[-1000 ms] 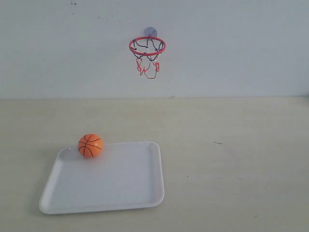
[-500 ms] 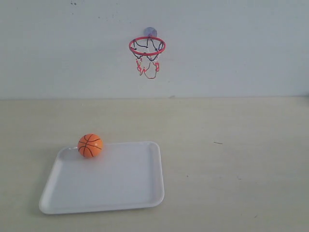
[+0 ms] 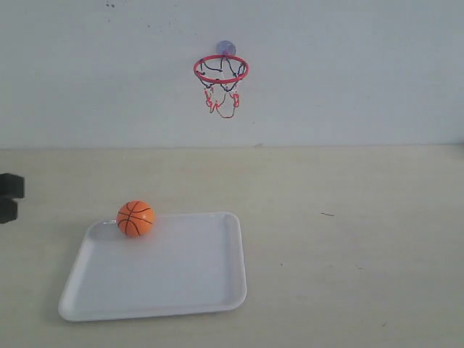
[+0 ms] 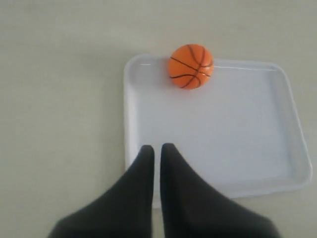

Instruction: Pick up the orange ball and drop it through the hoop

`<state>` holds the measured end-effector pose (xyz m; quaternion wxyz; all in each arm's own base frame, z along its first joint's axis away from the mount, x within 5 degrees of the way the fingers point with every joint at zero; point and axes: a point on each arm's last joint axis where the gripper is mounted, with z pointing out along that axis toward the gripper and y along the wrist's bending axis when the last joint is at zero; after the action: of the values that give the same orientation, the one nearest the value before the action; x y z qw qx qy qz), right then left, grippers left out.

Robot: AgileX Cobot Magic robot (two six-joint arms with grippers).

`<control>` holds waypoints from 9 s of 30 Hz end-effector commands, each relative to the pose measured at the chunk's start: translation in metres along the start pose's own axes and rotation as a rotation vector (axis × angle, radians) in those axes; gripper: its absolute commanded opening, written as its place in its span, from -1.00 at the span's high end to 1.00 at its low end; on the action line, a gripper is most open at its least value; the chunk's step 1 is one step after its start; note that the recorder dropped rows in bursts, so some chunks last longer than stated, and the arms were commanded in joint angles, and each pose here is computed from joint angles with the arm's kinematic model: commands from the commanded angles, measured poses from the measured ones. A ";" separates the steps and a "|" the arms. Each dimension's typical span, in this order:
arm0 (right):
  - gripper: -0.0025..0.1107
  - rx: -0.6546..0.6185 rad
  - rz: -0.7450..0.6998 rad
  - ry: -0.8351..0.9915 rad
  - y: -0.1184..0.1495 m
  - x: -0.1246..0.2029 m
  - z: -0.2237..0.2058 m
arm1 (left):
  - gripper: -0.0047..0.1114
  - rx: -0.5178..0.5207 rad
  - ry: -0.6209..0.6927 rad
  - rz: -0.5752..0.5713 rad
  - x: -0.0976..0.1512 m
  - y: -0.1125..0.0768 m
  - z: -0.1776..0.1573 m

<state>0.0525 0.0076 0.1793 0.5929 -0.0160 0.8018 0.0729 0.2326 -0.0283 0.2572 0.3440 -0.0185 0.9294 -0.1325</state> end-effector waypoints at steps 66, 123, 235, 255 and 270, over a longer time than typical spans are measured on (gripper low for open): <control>0.96 0.001 -0.007 -0.012 0.000 -0.001 0.000 | -0.52 0.098 0.341 0.493 -0.043 -0.049 0.227; 0.96 0.001 -0.007 -0.011 0.000 -0.001 0.000 | 0.85 0.710 -0.276 -0.060 -0.235 -0.129 0.216; 0.96 0.001 -0.007 -0.012 0.000 -0.001 0.000 | 0.85 0.406 0.337 0.172 -0.153 -0.079 0.094; 0.96 0.001 -0.007 -0.012 0.000 -0.001 0.000 | 0.85 1.033 -0.035 0.033 0.161 -0.063 -0.063; 0.96 0.001 -0.007 -0.009 0.000 -0.001 0.000 | 0.85 1.006 -0.346 0.178 0.162 -0.059 -0.091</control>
<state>0.0525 0.0076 0.1793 0.5929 -0.0160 0.8018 0.0729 0.0528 -0.0886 0.2290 0.4027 0.1966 0.7047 -0.5501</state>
